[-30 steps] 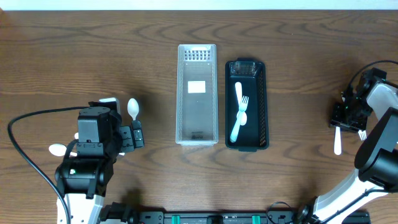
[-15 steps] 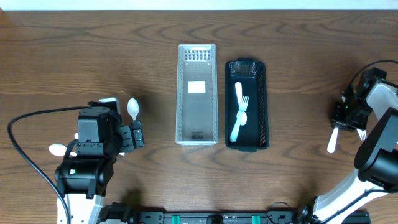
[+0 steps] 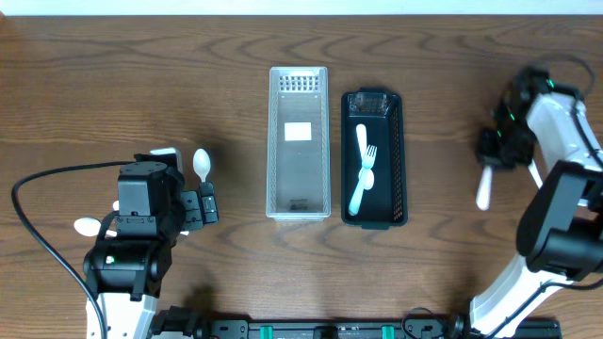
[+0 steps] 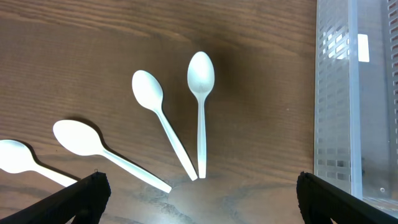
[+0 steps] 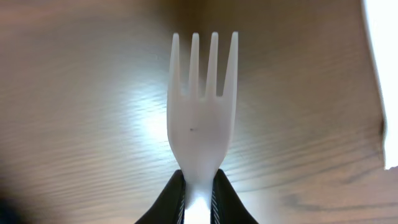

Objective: Pack container
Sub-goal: 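Place the second fork with the right gripper into the dark green basket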

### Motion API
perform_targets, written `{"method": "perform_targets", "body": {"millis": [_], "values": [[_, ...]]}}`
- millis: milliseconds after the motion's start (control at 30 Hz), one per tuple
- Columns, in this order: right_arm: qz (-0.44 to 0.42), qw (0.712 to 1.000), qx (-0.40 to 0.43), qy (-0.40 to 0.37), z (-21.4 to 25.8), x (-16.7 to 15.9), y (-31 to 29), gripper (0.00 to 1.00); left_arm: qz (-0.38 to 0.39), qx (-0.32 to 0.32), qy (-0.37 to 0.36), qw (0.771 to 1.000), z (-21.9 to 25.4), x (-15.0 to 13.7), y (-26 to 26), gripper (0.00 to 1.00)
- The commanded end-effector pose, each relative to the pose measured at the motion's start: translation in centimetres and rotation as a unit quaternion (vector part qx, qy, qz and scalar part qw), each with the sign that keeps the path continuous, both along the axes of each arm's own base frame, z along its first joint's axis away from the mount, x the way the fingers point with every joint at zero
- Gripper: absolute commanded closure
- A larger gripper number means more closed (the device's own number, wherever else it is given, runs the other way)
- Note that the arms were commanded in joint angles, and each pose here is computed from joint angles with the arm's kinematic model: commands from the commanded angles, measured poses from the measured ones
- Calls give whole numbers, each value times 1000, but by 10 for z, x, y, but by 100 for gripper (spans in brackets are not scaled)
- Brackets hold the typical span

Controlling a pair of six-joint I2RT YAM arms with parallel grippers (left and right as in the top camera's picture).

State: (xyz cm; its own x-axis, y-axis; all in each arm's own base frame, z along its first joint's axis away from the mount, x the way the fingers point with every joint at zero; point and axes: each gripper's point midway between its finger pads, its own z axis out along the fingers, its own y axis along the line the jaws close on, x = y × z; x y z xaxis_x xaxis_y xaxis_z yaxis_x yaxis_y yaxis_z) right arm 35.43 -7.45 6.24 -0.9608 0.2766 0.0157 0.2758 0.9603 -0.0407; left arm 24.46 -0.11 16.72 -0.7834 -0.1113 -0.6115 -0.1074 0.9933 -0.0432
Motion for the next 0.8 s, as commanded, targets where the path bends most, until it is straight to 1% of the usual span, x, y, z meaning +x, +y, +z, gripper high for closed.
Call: {"method": "perform_targets", "body": {"millis": [0,67,133,267,400,500,600,767], "values": [[10,995,6,-98,72,32,43,97,6,-3,-7,1000,6,2,1,2],[30,991,9,-127,99,38,69,98,6,-3,-7,1000,6,2,1,2],[41,989,16,-144,116,37,98,99,6,-3,-7,1000,6,2,1,2],[58,988,29,-142,116,30,143,99,6,-3,-7,1000,6,2,1,2],[68,989,36,-122,93,21,181,98,6,-3,-6,1000,5,2,1,2],[77,991,36,-100,62,14,200,98,6,-3,-6,1000,5,2,1,2],[88,993,31,-75,27,3,210,97,6,-3,-6,1000,5,1,1,2],[106,993,23,-42,-18,-13,215,91,6,-3,-6,1000,5,1,1,2]]}}
